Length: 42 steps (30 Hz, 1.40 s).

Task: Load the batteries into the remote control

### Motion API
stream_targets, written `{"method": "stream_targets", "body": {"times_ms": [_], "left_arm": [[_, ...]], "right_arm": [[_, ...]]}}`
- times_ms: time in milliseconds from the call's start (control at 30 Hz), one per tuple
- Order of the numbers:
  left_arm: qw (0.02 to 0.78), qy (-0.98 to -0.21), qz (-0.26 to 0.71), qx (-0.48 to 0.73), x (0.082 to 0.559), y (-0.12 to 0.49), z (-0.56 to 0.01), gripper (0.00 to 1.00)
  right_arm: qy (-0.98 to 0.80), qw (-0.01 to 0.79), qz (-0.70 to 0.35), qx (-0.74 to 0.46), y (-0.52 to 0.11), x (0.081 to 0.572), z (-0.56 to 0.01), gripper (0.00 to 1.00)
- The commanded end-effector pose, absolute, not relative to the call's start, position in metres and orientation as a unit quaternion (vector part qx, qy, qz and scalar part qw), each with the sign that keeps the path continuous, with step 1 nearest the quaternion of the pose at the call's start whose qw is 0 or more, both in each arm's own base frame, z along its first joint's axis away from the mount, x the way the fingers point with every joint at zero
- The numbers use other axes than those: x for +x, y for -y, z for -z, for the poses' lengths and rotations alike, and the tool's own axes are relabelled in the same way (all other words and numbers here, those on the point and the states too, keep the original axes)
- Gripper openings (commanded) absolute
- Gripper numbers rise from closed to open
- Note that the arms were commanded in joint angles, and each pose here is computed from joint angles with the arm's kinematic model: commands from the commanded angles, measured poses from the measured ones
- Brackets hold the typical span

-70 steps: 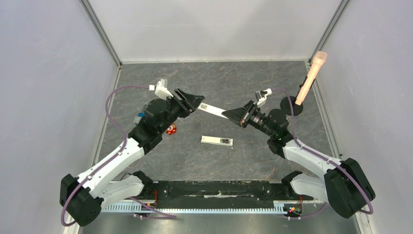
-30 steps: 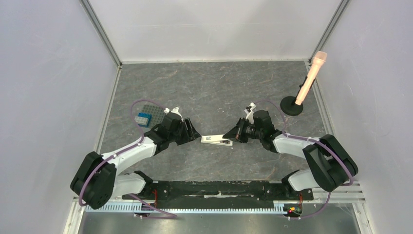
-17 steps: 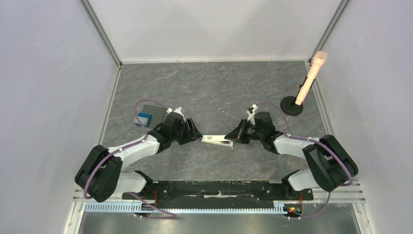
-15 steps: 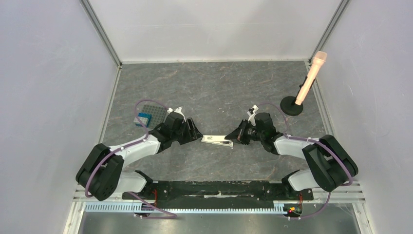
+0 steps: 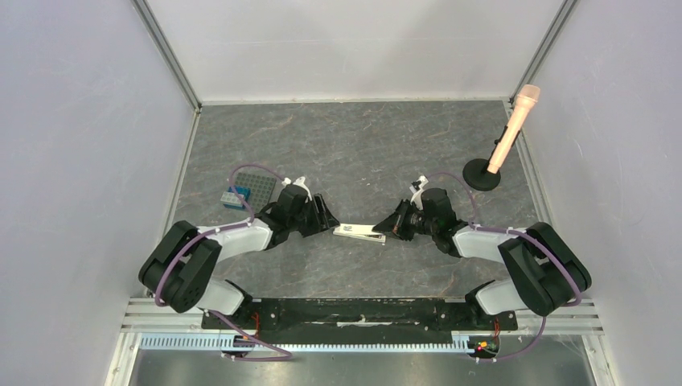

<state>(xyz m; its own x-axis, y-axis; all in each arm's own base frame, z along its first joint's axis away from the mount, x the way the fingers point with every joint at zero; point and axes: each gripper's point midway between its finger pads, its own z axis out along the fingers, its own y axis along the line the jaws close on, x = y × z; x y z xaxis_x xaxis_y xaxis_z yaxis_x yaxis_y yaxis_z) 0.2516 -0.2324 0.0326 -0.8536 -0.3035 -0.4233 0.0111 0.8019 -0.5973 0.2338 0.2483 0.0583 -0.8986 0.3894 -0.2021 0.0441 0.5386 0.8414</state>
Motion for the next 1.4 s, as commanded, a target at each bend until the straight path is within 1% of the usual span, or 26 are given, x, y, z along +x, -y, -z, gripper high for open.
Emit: {"method": "stream_targets", "body": {"times_ms": [0, 300, 500, 633, 867, 1000, 1367], "left_arm": [[0.268, -0.912, 0.306, -0.046, 0.26, 0.239, -0.035, 0.62], [0.244, -0.918, 0.311, -0.018, 0.251, 0.244, -0.026, 0.57], [0.254, -0.913, 0.318, 0.0, 0.245, 0.241, -0.03, 0.58], [0.241, -0.916, 0.321, 0.008, 0.242, 0.244, -0.025, 0.57], [0.208, -0.933, 0.294, 0.024, 0.234, 0.244, -0.007, 0.48], [0.202, -0.94, 0.273, 0.032, 0.228, 0.239, 0.002, 0.43], [0.175, -0.952, 0.245, 0.058, 0.211, 0.233, 0.018, 0.38]], "right_arm": [[-0.889, 0.191, -0.396, 0.128, -0.23, 0.234, -0.03, 0.0], [-0.902, 0.195, -0.365, 0.12, -0.223, 0.236, -0.021, 0.03], [-0.906, 0.195, -0.356, 0.12, -0.22, 0.235, -0.016, 0.03], [-0.909, 0.193, -0.351, 0.113, -0.219, 0.234, -0.014, 0.03], [-0.918, 0.189, -0.335, 0.095, -0.217, 0.234, -0.012, 0.06], [-0.922, 0.189, -0.326, 0.089, -0.216, 0.235, -0.011, 0.07], [-0.928, 0.181, -0.316, 0.078, -0.219, 0.233, -0.009, 0.1]]}}
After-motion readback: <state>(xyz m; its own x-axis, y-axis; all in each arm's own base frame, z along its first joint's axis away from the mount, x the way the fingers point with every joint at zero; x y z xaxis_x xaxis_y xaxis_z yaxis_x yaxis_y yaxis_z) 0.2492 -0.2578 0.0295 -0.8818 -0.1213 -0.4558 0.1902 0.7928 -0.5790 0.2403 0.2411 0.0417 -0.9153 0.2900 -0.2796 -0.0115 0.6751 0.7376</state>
